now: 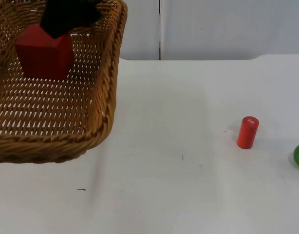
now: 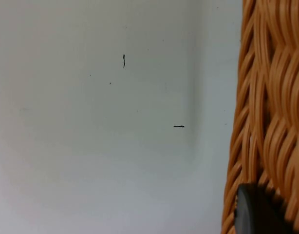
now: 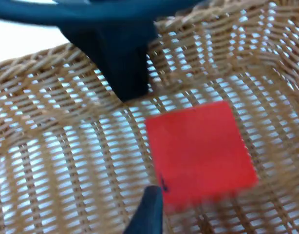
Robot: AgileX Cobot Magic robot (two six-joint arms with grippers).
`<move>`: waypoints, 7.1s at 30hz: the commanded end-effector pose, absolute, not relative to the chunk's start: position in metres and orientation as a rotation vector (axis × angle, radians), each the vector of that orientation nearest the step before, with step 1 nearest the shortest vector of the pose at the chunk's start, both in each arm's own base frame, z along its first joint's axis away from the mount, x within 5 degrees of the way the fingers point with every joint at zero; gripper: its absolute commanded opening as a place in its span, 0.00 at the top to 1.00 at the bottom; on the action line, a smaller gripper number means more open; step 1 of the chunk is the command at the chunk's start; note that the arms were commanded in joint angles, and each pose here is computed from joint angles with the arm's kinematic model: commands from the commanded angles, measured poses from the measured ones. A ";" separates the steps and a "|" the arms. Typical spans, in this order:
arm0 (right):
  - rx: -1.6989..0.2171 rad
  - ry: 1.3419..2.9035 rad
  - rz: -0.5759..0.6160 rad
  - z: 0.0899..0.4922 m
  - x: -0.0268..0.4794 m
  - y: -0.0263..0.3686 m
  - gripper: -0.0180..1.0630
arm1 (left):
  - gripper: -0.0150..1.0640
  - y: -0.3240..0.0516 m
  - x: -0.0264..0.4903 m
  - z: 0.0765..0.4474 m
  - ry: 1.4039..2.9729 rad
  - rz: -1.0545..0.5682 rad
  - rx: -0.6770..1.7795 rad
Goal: Pick up the basket with the left hand and place the object to the left of the red cylinder into the basket with the right hand.
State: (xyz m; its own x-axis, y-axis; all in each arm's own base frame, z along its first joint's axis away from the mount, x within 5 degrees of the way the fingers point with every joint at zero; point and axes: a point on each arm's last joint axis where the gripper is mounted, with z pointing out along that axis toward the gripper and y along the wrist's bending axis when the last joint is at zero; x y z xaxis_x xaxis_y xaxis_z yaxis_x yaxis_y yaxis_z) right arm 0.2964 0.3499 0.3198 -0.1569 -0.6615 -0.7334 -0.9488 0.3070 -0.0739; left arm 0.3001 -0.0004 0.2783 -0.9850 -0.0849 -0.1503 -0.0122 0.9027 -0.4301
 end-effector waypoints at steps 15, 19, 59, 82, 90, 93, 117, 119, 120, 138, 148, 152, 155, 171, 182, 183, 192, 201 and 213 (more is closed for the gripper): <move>-1.330 1.946 0.556 0.343 0.283 0.306 0.26 | 0.99 -0.003 0.299 0.281 2.893 -0.677 -0.059; -1.259 1.918 0.528 0.343 0.257 0.277 0.26 | 0.99 -0.003 0.299 0.281 2.892 -0.676 -0.046; -1.085 1.737 0.503 0.391 0.190 0.203 0.26 | 0.99 -0.005 0.313 0.254 2.929 -0.769 0.027; -1.105 1.754 0.506 0.389 0.188 0.203 0.26 | 0.99 -0.007 0.369 0.157 2.818 -0.922 -0.030; -1.105 1.754 0.506 0.389 0.188 0.203 0.26 | 0.99 -0.006 0.382 0.119 2.844 -0.940 -0.070; -1.105 1.754 0.506 0.389 0.188 0.203 0.26 | 0.99 -0.005 0.388 0.111 2.850 -0.942 -0.064; -1.124 1.745 0.491 0.389 0.188 0.203 0.26 | 0.99 -0.001 0.412 0.077 2.881 -0.929 0.089; -1.124 1.745 0.491 0.389 0.188 0.203 0.26 | 0.99 -0.001 0.413 0.078 2.873 -0.932 0.083; -1.124 1.745 0.491 0.389 0.188 0.203 0.26 | 0.99 -0.001 0.414 0.079 2.869 -0.935 0.082; -1.124 1.745 0.491 0.389 0.188 0.203 0.26 | 0.99 0.000 0.423 0.087 2.833 -0.921 0.092; -1.126 1.747 0.491 0.388 0.188 0.203 0.26 | 0.61 -0.001 0.424 0.088 2.828 -0.925 0.088; -1.127 1.748 0.491 0.388 0.188 0.203 0.26 | 0.42 0.000 0.424 0.091 2.822 -0.921 0.091; -1.128 1.748 0.489 0.388 0.188 0.203 0.26 | 0.34 -0.001 0.424 0.097 2.812 -0.929 0.099; -1.152 1.750 0.467 0.387 0.188 0.202 0.26 | 0.29 0.004 0.416 0.171 2.767 -0.763 0.178; -1.151 1.751 0.467 0.387 0.188 0.202 0.26 | 0.29 -0.007 0.392 0.226 2.824 -0.557 0.264; -1.149 1.750 0.467 0.387 0.188 0.202 0.26 | 0.29 -0.013 0.390 0.232 2.818 -0.548 0.283; -1.143 1.746 0.468 0.388 0.188 0.202 0.26 | 0.29 -0.043 0.361 0.256 2.809 -0.532 0.406; -1.143 1.746 0.468 0.388 0.188 0.202 0.26 | 0.29 -0.040 0.317 0.280 2.708 -0.474 0.361; -1.121 1.754 0.481 0.388 0.189 0.202 0.26 | 0.29 -0.036 0.226 0.327 2.426 -0.396 0.312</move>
State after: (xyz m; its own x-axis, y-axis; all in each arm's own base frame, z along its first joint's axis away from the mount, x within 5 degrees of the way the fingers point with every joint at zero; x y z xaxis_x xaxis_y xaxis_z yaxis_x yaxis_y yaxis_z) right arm 0.1892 0.2043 0.3875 -0.1115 -0.4791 -0.8706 -0.8560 0.4913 -0.1607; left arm 0.2347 -0.0351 0.3216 -0.7810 0.1411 -0.6084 0.3205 0.9266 -0.1966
